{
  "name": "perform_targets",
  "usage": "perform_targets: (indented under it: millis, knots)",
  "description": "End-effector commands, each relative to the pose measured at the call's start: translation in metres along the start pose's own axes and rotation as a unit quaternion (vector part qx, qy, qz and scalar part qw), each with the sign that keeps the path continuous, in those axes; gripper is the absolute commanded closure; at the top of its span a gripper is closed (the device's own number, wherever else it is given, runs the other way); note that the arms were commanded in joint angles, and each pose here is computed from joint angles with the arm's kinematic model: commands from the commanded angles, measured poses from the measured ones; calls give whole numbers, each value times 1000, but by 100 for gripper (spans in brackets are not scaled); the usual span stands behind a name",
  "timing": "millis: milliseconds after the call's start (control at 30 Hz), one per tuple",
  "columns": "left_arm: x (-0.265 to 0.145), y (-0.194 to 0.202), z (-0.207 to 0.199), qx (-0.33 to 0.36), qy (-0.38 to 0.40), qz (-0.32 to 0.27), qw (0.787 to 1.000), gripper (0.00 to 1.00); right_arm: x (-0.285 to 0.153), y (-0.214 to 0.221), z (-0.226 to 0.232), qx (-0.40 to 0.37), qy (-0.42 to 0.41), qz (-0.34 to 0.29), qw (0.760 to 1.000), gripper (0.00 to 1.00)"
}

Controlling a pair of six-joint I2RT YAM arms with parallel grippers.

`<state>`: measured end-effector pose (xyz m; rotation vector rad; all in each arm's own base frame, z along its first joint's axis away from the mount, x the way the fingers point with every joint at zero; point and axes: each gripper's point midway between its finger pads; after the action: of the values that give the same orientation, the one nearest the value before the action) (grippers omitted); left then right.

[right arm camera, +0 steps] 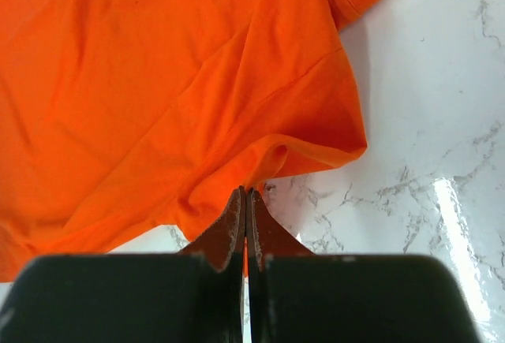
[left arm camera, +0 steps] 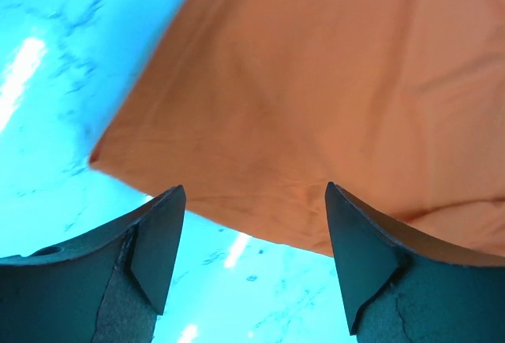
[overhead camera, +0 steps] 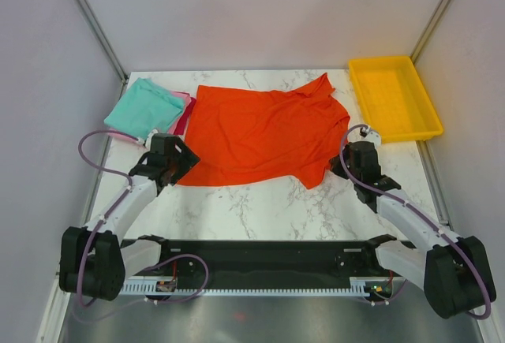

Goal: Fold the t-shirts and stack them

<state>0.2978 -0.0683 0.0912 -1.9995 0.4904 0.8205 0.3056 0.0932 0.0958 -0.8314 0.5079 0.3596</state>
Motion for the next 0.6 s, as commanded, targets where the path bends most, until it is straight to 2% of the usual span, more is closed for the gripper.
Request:
perform_targets:
  millis: [0,233,400,467,567]
  knots:
    - [5,9,31,-45,-69,24,996,21,-7,-21,12,17,-39,-54,998,100]
    - [14,20,66,-78,-119,47,989,24,-6,-22,7,14,-20,-50,998,100]
    - [19,15,89,-94,-157,35,982,27,-5,-20,3,13,-12,-46,999,100]
    - [25,17,88,-94,-156,39,983,35,-5,-20,2,11,-10,-47,999,100]
    - [30,18,90,-92,-161,45,982,40,-6,-22,-1,12,-6,-53,999,100]
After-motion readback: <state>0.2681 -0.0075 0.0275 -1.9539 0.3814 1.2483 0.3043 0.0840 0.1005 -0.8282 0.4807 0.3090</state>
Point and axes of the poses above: each gripper's point midway between its finger pads, its own x axis out along the fingers, its own z axis along the line the jaws close on, y = z × x, and after that the axes turned 10 degrees about x, right-handed
